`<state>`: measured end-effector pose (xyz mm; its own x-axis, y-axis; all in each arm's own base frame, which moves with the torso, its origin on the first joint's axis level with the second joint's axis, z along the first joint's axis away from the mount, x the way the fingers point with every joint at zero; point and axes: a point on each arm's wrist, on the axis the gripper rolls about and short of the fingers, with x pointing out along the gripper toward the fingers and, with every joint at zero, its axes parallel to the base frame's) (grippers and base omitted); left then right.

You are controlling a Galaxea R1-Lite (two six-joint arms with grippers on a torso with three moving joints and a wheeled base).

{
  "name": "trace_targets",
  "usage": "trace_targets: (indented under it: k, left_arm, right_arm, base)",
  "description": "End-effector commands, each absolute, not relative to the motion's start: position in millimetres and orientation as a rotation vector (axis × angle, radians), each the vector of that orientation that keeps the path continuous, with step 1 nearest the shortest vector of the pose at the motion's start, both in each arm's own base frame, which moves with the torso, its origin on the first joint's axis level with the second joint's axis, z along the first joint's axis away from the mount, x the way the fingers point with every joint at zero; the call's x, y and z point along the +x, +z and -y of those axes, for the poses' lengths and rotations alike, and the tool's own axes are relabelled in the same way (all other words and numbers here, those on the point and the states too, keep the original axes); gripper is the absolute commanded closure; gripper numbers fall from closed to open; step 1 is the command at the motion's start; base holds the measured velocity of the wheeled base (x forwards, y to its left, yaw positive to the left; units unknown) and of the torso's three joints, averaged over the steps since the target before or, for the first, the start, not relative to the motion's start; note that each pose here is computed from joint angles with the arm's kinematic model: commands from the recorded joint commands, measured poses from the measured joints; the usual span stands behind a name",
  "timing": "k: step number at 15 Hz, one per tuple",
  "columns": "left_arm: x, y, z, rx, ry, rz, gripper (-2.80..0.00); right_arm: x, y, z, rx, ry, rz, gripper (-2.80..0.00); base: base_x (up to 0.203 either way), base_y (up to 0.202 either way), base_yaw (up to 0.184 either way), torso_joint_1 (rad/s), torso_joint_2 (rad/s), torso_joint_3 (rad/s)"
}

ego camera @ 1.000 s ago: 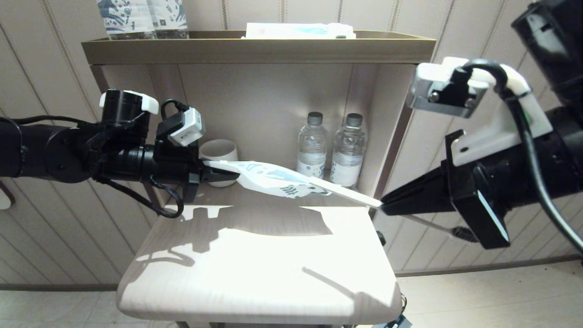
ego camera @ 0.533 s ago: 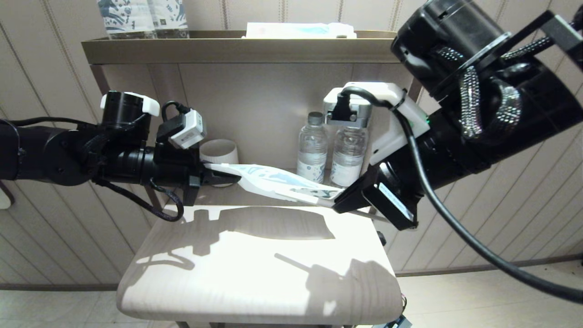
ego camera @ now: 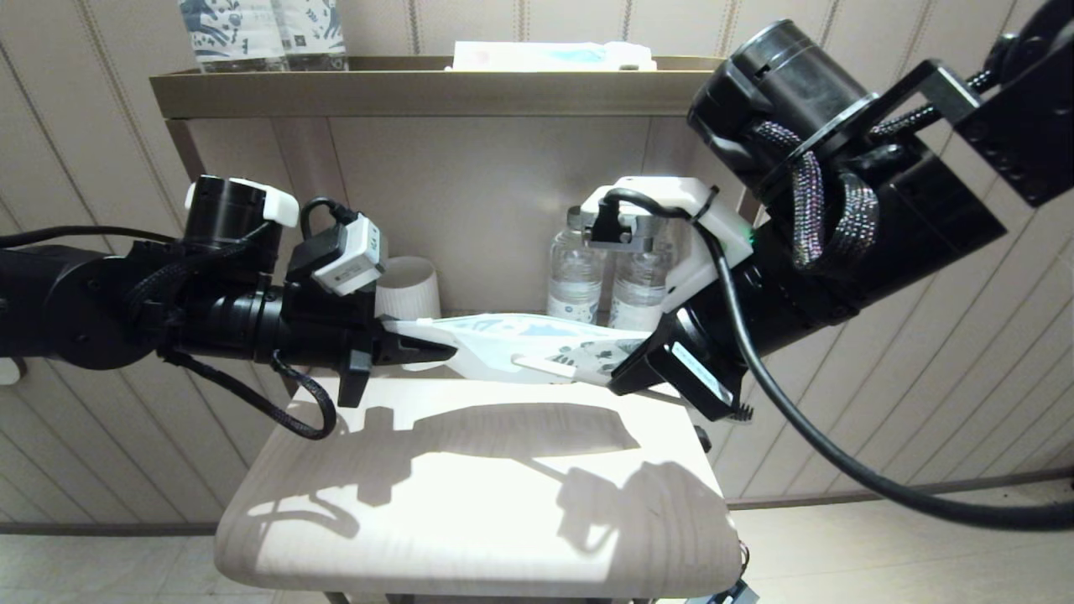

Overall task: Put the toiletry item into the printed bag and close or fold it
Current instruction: Place the toothbrush in the storage bag

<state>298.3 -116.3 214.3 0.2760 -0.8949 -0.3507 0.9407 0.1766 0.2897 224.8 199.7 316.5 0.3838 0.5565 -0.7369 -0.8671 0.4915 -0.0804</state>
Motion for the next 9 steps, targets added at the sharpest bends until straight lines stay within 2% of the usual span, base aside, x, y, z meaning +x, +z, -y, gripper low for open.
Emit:
trace_targets:
  k: [1, 4, 9]
  left_arm:
    - [297, 215, 117, 0.498, -1.31, -0.102, 0.0]
    - [300, 212, 118, 0.497, -1.313, -0.11, 0.0]
    - [298, 209, 123, 0.498, -1.329, -0.114, 0.0]
  right_arm:
    - [219, 320, -198, -0.507, 0.966, -0.703, 0.0]
    - [192, 341, -185, -0.51, 0.98, -0.635, 0.0]
    - [190, 330, -183, -0.537, 0.966, -0.721, 0.0]
  base:
    - [0.0, 0.0, 0.0, 0.0, 0.0, 0.0]
    - [0.0, 0.0, 0.0, 0.0, 0.0, 0.0]
    - [0.0, 0.0, 0.0, 0.0, 0.0, 0.0]
